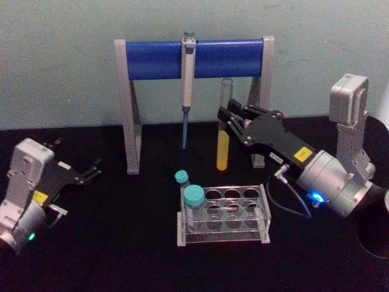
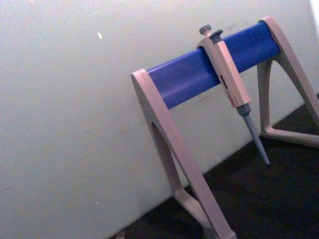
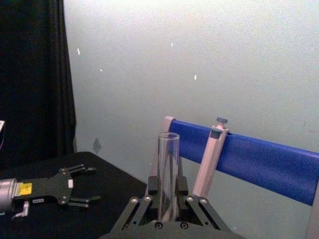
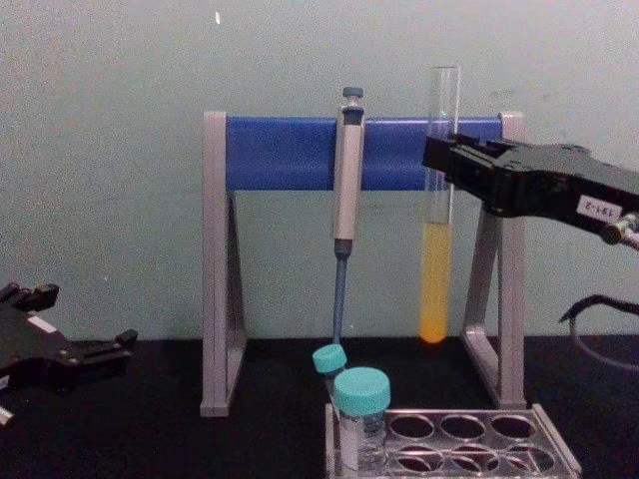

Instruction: Pick up the test tube from the test tube rack, shake it, then place it back into the test tube rack.

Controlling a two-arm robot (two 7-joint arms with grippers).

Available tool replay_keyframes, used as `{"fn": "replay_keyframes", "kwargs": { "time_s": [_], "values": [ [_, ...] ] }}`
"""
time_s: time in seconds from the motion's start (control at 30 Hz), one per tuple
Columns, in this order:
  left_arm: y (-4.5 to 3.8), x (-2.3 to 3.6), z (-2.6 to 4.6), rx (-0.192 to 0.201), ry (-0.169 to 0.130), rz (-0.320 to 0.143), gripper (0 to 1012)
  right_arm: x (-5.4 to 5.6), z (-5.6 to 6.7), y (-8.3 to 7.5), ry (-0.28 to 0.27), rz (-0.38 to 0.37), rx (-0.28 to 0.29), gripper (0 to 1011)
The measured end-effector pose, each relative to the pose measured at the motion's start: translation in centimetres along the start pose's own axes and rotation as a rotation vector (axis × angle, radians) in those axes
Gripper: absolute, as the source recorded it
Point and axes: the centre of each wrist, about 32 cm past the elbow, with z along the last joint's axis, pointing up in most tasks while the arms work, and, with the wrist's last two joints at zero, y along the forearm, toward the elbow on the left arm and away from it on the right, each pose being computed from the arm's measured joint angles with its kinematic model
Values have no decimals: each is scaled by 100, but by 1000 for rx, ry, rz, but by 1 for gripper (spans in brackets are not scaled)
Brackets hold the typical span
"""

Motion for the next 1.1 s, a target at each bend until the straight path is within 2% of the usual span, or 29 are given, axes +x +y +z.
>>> {"fn": "replay_keyframes", "kwargs": {
  "time_s": [0.2,0.37,0.53,0.63,0.77,0.87,1.1],
  "values": [
    [0,0,0,0,0,0,1001,29,25,-71,-10,-19,0,220],
    [0,0,0,0,0,0,1001,28,58,-262,-23,-38,-5,220],
    [0,0,0,0,0,0,1001,-33,70,-430,-20,-33,-14,220],
    [0,0,0,0,0,0,1001,-106,55,-486,-7,1,-21,220],
    [0,0,0,0,0,0,1001,-183,31,-461,7,45,-22,220],
    [0,0,0,0,0,0,1001,-210,29,-375,13,66,-11,220],
    [0,0,0,0,0,0,1001,-160,33,-101,8,70,9,220]
  ]
}}
